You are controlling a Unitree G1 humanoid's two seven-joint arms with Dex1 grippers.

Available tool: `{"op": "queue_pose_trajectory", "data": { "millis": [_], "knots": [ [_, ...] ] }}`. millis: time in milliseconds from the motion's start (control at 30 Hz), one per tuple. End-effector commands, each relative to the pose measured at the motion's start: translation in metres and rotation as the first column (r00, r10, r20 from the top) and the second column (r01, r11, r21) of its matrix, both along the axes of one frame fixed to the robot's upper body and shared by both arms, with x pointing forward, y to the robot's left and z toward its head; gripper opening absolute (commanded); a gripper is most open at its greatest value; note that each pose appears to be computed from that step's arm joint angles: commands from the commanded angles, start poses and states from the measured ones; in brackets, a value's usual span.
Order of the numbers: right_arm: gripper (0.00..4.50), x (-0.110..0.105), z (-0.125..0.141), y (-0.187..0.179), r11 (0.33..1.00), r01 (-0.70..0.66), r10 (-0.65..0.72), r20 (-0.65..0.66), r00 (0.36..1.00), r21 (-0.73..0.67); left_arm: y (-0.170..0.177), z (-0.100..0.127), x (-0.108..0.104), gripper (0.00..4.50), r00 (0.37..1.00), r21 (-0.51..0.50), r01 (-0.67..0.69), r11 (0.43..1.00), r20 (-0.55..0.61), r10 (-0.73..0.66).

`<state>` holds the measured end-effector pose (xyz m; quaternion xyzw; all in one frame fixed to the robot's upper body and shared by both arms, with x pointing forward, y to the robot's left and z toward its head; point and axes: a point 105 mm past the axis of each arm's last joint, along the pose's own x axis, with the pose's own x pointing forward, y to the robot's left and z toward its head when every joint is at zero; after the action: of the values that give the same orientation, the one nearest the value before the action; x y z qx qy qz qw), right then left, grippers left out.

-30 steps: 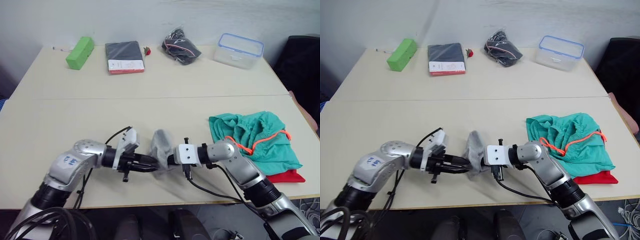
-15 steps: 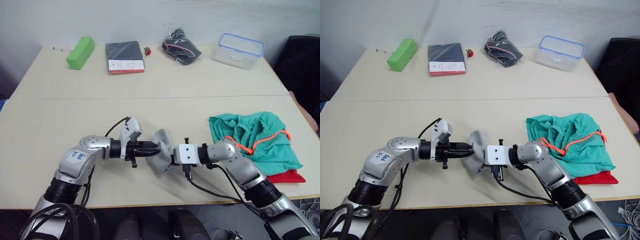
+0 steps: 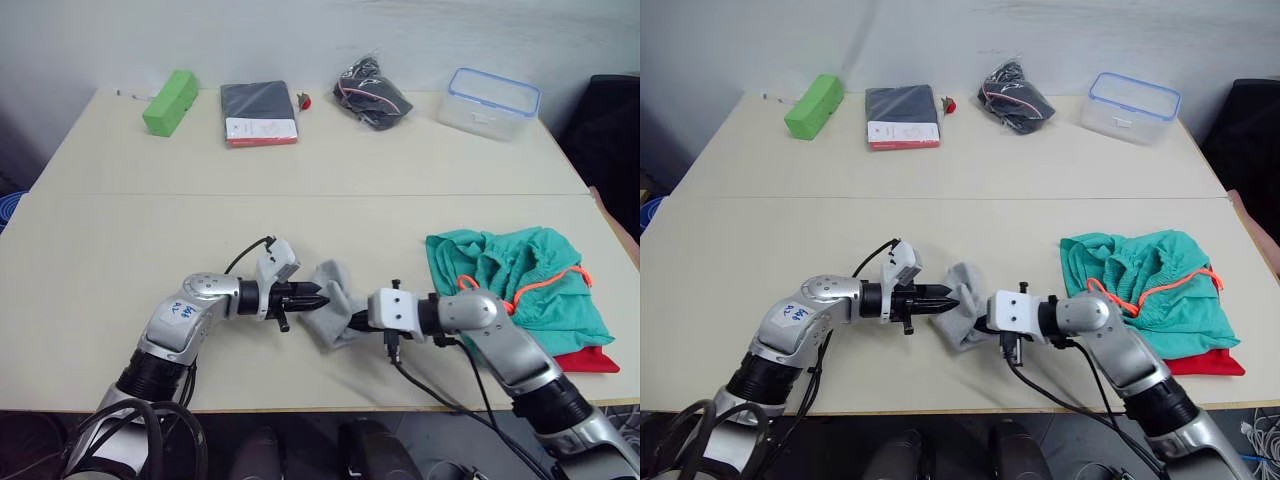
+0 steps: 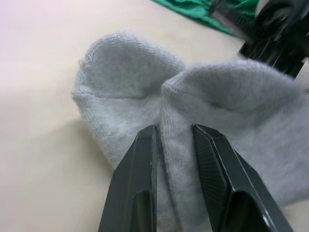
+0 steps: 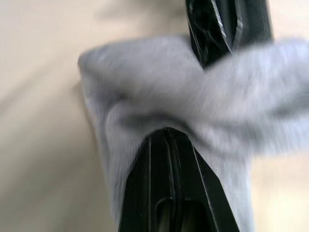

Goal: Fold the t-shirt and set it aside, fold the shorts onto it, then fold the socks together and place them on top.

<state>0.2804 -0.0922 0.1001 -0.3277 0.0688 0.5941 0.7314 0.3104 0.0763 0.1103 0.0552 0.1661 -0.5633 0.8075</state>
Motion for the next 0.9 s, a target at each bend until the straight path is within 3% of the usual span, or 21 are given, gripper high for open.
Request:
{"op": "queue_pose_trajectory", "data": {
  "millis": [33, 333, 433, 533, 600, 767, 900],
  "knots": [
    [0.0, -0.001, -0.001, -0.008, 0.999, 0.037, -0.037, -0.013, 0.999, -0.003, -0.001, 0.026, -0.002, 1.21, 0.998, -0.073, 0.036, 0.997, 0.055, -0.032],
    [0.0, -0.004, 0.033, -0.014, 0.982, 0.101, -0.098, -0.026, 0.995, 0.16, 0.001, 0.066, -0.033, 1.21, 0.982, -0.155, 0.182, 0.971, 0.068, -0.174],
    [0.0, -0.003, 0.045, -0.017, 0.98, 0.101, -0.101, -0.008, 0.995, 0.172, 0.004, 0.044, -0.035, 0.86, 0.983, -0.04, 0.179, 0.983, 0.043, -0.178],
    [0.0, -0.005, 0.061, -0.014, 0.981, 0.066, -0.07, 0.016, 0.997, 0.184, 0.008, 0.01, -0.023, 0.03, 0.992, 0.121, 0.112, 0.986, 0.037, -0.117],
    [0.0, -0.007, 0.073, -0.006, 0.98, 0.019, -0.027, 0.034, 0.999, 0.2, 0.007, -0.003, -0.022, 0.01, 0.991, 0.179, 0.115, 0.977, 0.046, -0.125],
    [0.0, -0.019, 0.081, 0.024, 0.974, -0.111, 0.102, 0.058, 0.993, 0.195, -0.005, -0.009, -0.021, 0.01, 0.989, 0.186, 0.121, 0.975, 0.067, -0.136],
    [0.0, -0.012, 0.064, 0.041, 0.985, -0.149, 0.139, 0.116, 0.983, 0.083, -0.009, -0.011, -0.019, 0.01, 0.989, 0.185, 0.116, 0.976, 0.068, -0.131]
  ]
}}
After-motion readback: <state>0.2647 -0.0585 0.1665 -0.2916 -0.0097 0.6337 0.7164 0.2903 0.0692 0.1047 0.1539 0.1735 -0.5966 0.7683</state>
